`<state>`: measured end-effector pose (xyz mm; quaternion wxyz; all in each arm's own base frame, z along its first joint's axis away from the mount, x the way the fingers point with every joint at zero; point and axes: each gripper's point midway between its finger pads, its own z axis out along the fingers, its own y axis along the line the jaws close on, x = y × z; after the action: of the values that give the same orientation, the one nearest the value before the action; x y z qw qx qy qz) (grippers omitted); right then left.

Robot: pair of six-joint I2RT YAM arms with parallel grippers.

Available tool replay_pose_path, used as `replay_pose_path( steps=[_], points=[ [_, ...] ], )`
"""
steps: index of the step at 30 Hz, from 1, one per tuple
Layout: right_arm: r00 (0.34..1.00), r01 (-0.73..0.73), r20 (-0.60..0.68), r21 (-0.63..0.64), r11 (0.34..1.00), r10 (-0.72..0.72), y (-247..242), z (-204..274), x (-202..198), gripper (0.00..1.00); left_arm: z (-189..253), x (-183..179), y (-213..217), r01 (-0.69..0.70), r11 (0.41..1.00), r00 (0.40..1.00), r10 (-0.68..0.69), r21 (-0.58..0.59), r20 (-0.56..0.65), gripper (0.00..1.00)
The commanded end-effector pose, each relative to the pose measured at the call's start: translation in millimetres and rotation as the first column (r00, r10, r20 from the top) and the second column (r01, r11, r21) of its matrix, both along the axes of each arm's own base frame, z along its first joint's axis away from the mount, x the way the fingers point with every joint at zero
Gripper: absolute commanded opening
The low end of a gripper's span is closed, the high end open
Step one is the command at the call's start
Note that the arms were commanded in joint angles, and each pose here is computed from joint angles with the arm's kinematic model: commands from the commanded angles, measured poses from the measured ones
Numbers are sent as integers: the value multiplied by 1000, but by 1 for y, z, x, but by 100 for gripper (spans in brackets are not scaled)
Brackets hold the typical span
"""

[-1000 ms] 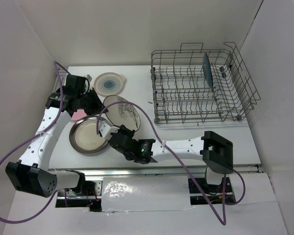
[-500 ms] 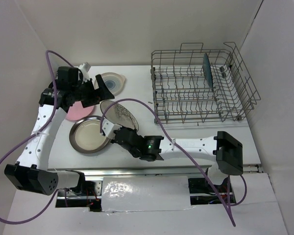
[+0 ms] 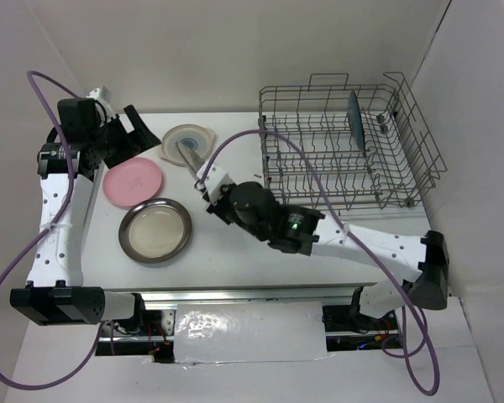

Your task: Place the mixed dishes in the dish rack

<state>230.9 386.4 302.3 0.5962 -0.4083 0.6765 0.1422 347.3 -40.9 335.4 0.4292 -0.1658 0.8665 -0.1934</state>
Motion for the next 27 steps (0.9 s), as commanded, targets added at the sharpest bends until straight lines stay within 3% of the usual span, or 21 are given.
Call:
replay_pose_path(
  steps=[1, 8, 17, 19, 23, 27],
  points=[
    [997, 17, 61, 289, 957, -37, -28, 109, 14, 0, 5, -10, 12, -20, 1000, 999, 20, 1, 25, 99],
    [972, 210, 19, 390, 897, -236, -101, 154, 70, 0, -14, -15, 17, -43, 999, 999, 43, -13, 13, 99],
    [884, 449, -69, 404, 797, -463, -194, 159, 127, 0, -46, -19, 0, 23, 995, 997, -30, -101, -64, 99],
    [879, 457, -70, 403, 793, -471, -204, 156, 133, 0, -56, -21, -5, 39, 991, 995, -49, -124, -81, 99],
    [868, 484, -105, 396, 780, -485, -231, 149, 158, 0, -70, -27, -30, 190, 958, 971, -215, -213, -101, 99],
    [869, 489, -126, 365, 793, -478, -252, 146, 180, 0, -78, -29, -35, 207, 951, 963, -239, -231, -121, 99]
  ],
)
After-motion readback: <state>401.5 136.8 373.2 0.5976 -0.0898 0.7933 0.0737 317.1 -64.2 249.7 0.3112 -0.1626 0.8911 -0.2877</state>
